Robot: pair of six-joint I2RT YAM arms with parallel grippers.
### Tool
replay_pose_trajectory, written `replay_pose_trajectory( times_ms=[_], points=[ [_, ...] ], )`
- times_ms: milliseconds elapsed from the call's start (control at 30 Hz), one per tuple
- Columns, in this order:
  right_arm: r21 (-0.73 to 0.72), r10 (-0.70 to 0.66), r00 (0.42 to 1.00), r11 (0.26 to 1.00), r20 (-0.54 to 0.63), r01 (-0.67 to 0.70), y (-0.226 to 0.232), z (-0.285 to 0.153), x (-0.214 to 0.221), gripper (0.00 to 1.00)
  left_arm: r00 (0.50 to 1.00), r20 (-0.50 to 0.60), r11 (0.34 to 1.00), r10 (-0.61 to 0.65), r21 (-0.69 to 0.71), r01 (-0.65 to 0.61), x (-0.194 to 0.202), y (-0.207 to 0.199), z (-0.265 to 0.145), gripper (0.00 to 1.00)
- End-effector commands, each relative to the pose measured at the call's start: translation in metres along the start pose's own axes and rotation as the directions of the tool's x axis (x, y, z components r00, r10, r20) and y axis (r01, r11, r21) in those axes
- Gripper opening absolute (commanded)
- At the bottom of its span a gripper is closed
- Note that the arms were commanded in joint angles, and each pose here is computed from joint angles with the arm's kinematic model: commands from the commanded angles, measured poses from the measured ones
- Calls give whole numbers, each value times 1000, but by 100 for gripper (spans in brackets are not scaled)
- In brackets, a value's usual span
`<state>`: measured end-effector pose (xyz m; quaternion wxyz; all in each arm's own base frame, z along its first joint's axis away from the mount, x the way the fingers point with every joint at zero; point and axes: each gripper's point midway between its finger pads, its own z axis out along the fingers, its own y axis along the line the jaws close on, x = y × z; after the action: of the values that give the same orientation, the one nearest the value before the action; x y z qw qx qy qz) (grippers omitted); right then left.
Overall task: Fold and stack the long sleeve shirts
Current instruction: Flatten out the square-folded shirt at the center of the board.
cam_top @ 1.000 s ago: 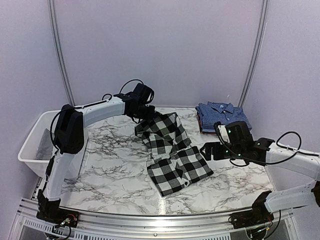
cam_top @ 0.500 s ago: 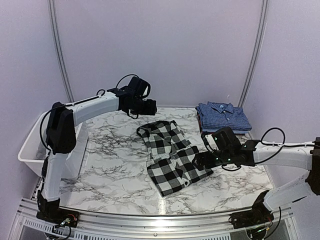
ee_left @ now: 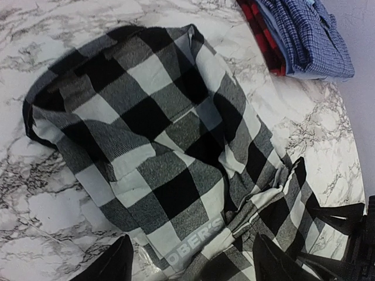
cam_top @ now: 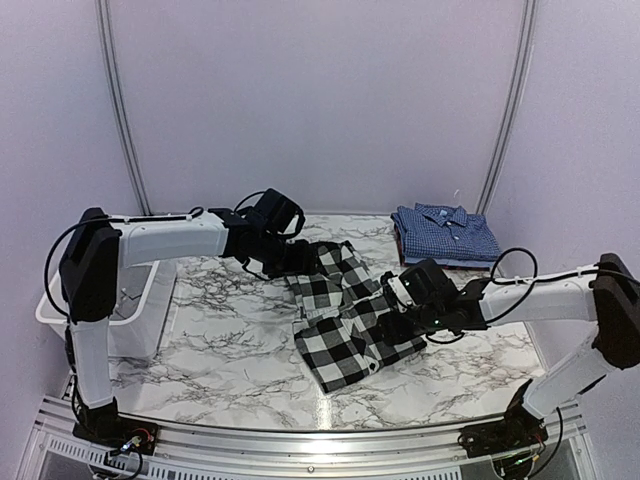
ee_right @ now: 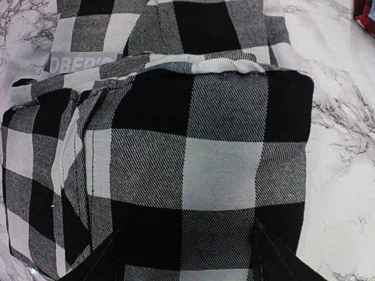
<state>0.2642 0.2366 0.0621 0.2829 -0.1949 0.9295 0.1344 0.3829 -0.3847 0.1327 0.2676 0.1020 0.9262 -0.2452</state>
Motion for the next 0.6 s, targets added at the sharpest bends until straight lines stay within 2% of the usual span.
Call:
replay_pose_trajectory(
  times_ms=[0,300,567],
  points=[
    [2,-13,1000,1000,19,13,7,6,-9,64,998,-18,993,-59,102,60,11,-18,20,72],
    [-45,-47,997,998,-65,45,35,17,23,45,997,-50,994,-58,93,62,19,-12,71,72],
    [-246,-54,995,969,-89,31,105,1,34,44,991,-57,993,-117,14,118,3,43,107,72]
  ],
)
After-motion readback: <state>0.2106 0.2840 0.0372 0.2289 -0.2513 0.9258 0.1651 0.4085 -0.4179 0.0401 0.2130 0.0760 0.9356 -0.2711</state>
